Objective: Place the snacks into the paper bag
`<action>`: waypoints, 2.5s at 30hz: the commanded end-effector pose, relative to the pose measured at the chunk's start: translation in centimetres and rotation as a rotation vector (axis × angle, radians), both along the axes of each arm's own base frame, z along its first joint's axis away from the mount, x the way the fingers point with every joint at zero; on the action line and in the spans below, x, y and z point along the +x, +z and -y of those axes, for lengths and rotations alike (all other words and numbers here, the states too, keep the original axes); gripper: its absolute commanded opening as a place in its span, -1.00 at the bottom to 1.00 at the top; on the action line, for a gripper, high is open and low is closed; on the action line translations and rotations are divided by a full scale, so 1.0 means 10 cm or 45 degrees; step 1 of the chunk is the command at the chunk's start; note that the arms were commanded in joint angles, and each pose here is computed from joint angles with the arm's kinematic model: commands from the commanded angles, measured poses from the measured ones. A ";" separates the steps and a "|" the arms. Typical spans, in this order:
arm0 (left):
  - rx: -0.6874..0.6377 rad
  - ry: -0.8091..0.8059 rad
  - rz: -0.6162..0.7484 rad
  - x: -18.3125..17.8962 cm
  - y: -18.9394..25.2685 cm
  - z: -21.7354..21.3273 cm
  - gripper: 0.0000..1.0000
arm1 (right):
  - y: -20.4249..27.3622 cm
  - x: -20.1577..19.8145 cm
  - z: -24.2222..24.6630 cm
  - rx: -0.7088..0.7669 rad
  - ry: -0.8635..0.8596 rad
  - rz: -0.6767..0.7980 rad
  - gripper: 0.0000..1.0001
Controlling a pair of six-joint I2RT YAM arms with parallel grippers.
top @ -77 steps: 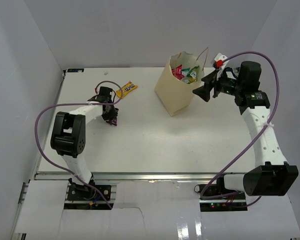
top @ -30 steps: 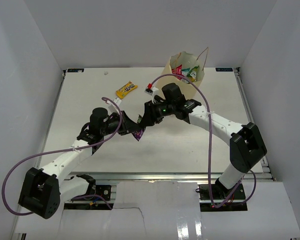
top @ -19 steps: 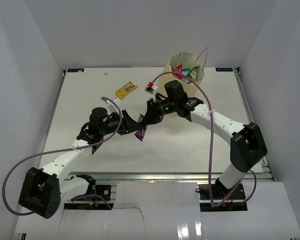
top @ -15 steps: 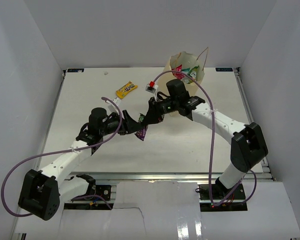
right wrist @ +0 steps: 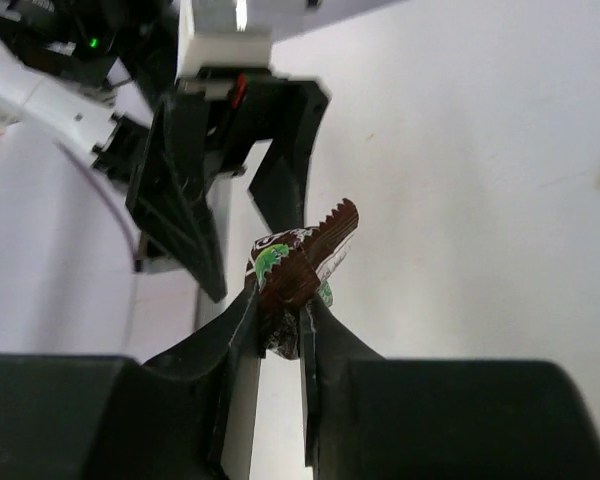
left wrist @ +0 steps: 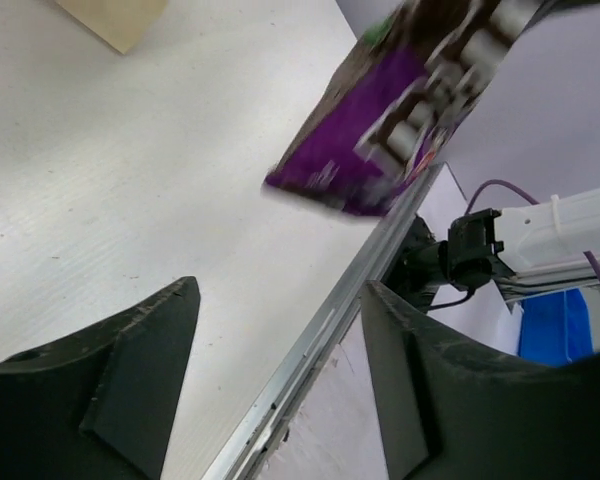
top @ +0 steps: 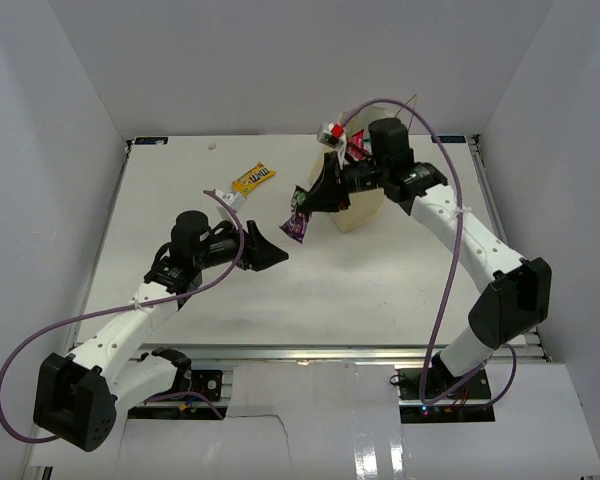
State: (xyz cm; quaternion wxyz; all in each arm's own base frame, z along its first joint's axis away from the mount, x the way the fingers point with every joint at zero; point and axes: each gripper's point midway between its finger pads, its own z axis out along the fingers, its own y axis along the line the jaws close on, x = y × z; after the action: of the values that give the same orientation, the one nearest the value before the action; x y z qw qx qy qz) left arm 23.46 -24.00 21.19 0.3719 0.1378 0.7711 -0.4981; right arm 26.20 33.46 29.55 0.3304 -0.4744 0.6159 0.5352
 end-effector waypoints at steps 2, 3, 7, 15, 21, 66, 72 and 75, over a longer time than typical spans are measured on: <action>0.115 0.208 0.126 0.28 0.22 -0.23 0.62 | 1.24 0.37 0.45 0.146 -0.203 0.543 -0.85; 0.133 0.245 0.139 0.33 0.24 -0.27 0.64 | 1.40 0.55 0.58 0.134 -0.322 0.607 -0.85; 0.227 0.455 0.114 0.62 0.23 -0.47 0.73 | 2.19 1.09 1.27 0.164 -0.749 0.847 -0.85; 0.261 0.608 0.039 0.90 0.10 -0.58 0.74 | 2.09 1.96 2.21 0.047 -1.326 0.868 -0.85; 0.264 0.647 -0.027 1.08 0.03 -0.62 0.78 | 1.45 2.63 2.13 -0.113 -1.290 0.835 -0.85; 1.058 0.502 0.204 3.62 -1.68 -1.09 0.29 | 0.13 0.33 1.79 -0.183 -0.500 0.539 0.92; 1.086 0.494 0.173 3.44 -1.75 -1.16 -0.56 | 0.07 0.24 1.73 -0.137 -0.456 0.458 0.90; 1.037 0.477 0.177 3.30 -1.67 -1.13 -0.86 | 0.07 0.15 1.67 -0.093 -0.388 0.439 0.89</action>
State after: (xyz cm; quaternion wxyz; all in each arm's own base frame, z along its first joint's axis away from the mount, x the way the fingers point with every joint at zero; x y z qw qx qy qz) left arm 58.83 -12.88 3.59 0.4401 0.1602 0.8818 -0.0553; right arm 29.15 16.03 29.49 0.4938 -0.4618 0.6579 0.3318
